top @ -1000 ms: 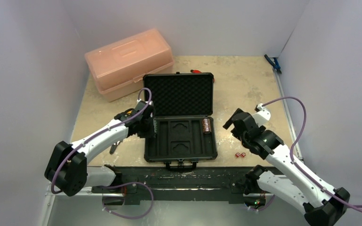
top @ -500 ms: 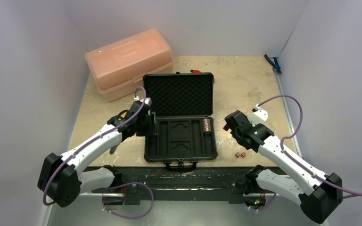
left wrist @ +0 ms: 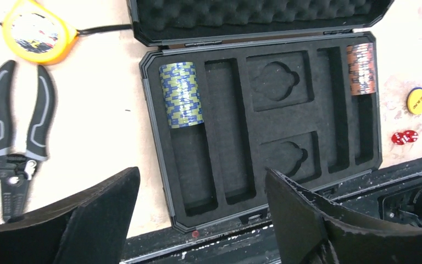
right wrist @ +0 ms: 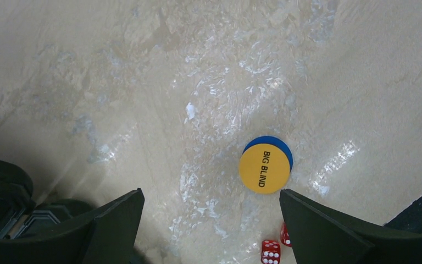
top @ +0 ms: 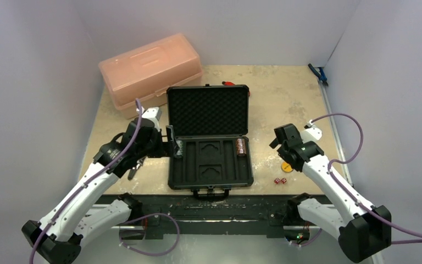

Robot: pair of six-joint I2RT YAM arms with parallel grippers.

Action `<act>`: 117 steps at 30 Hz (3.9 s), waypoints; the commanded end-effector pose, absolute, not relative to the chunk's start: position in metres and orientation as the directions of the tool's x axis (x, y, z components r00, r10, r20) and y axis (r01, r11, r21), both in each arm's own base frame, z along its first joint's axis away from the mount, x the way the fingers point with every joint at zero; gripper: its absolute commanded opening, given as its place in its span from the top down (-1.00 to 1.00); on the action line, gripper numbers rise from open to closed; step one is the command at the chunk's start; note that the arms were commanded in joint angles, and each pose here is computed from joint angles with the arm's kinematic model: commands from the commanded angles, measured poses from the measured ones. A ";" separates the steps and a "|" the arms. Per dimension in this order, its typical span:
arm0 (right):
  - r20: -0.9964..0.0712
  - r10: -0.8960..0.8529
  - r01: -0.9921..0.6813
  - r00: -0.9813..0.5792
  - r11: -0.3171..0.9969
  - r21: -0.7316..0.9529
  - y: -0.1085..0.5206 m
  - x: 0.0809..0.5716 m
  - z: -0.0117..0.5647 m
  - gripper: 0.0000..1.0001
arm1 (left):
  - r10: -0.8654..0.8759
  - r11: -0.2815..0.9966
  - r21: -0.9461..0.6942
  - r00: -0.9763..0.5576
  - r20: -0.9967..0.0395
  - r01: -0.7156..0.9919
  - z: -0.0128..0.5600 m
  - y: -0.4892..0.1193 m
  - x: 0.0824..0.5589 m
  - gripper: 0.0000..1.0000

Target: Pack up texas hold em set

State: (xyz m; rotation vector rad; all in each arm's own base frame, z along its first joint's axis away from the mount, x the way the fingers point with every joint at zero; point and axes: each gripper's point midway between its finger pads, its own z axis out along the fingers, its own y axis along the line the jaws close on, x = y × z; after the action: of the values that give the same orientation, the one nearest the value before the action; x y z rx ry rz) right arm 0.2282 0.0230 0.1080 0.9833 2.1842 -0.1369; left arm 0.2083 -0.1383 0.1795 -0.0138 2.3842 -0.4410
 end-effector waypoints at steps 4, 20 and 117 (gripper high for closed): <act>-0.620 0.633 0.728 -0.463 0.671 0.142 0.014 0.228 0.087 -0.98 | -0.031 0.949 -0.246 -0.720 -0.693 0.196 0.220 -0.121 0.192 -0.74; -0.495 0.724 0.803 -0.481 0.590 0.083 -0.001 0.217 0.033 -0.98 | 0.128 0.939 -0.134 -0.682 -0.720 0.318 0.201 -0.116 0.193 -1.00; -0.393 0.494 0.487 -0.776 0.864 0.125 0.070 0.251 0.022 -0.29 | 0.162 0.960 -0.059 -0.712 -0.683 0.275 0.187 -0.106 0.202 -0.94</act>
State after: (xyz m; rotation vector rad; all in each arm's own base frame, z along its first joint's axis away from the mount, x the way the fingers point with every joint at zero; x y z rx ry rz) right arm 0.2536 0.0647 0.0185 0.7498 2.6046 -0.0155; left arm 0.1967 -0.1076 0.1865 0.2992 2.3918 -0.2204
